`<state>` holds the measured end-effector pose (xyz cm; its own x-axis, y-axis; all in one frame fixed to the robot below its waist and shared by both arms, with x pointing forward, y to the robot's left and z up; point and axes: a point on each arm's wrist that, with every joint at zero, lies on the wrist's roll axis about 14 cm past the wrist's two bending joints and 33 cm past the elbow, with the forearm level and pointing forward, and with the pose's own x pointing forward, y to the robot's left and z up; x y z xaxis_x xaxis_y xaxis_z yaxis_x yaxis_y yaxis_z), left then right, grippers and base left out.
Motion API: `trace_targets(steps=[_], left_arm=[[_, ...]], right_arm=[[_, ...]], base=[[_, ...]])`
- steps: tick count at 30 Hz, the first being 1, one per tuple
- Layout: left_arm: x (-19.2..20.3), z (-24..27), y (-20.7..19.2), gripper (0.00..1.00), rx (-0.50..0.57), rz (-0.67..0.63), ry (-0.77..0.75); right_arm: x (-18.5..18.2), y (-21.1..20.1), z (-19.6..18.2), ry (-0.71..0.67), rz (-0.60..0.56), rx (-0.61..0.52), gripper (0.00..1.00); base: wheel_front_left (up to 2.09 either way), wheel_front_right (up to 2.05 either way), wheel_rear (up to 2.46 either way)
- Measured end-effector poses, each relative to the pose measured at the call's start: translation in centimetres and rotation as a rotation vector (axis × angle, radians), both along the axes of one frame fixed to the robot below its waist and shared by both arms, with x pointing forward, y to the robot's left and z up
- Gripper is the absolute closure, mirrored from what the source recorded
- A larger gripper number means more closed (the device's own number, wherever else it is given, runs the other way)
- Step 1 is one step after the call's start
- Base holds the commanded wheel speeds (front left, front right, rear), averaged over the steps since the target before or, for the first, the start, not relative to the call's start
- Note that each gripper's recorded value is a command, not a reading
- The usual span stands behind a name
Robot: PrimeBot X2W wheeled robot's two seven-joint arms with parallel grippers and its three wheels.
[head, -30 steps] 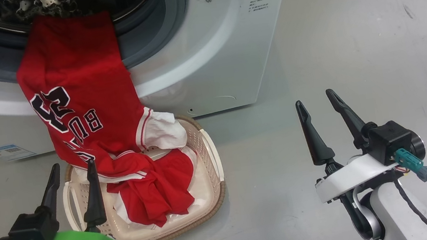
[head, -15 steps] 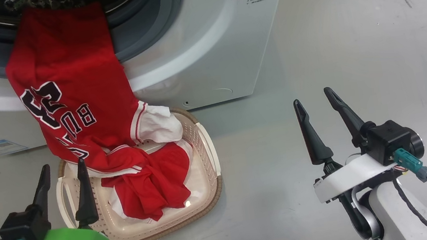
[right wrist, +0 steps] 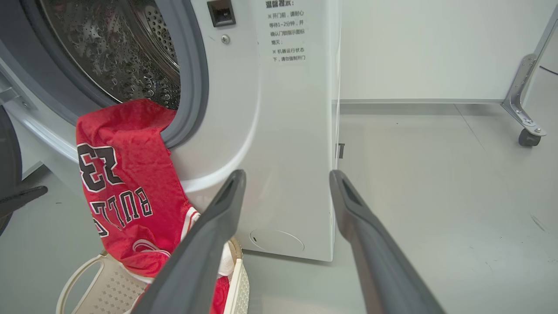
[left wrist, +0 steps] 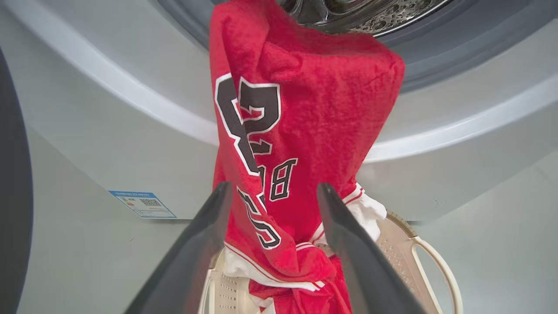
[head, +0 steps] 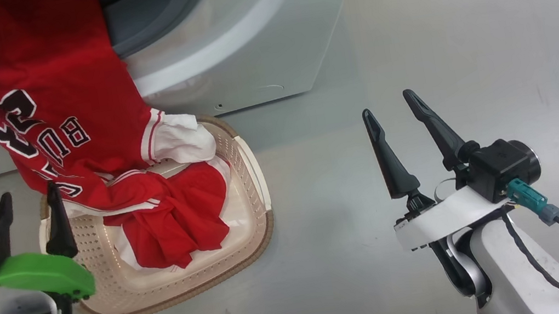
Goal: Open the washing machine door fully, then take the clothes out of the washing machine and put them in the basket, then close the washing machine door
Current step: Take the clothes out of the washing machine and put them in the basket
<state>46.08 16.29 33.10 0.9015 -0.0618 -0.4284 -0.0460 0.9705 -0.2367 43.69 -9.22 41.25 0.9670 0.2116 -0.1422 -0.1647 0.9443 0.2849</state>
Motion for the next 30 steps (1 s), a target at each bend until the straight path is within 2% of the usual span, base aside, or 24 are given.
trace_targets(steps=[11,24,25,27,30], left_arm=[[4.9,-3.3,0.8,0.0,-0.004,0.013,0.061],[6.9,-7.2,0.5,0.0,-0.033,0.043,0.174],[6.9,-7.3,0.5,0.3,-0.038,0.049,0.177],[7.2,-7.4,0.6,1.0,-0.037,0.052,0.18],[7.4,-7.4,0.6,1.0,-0.035,0.053,0.176]], right_arm=[[1.5,-1.1,-1.6,0.023,-0.032,-0.01,0.0],[1.8,-2.3,-2.9,0.057,-0.07,-0.015,0.0],[1.8,-2.2,-2.9,0.057,-0.069,-0.014,0.0],[1.9,-2.3,-2.8,0.056,-0.072,-0.012,0.0],[2.0,-2.5,-2.7,0.055,-0.079,-0.005,0.0]], base=[[0.0,0.0,0.0],[0.0,0.0,0.0],[0.0,0.0,0.0],[0.0,0.0,0.0],[0.0,0.0,0.0]])
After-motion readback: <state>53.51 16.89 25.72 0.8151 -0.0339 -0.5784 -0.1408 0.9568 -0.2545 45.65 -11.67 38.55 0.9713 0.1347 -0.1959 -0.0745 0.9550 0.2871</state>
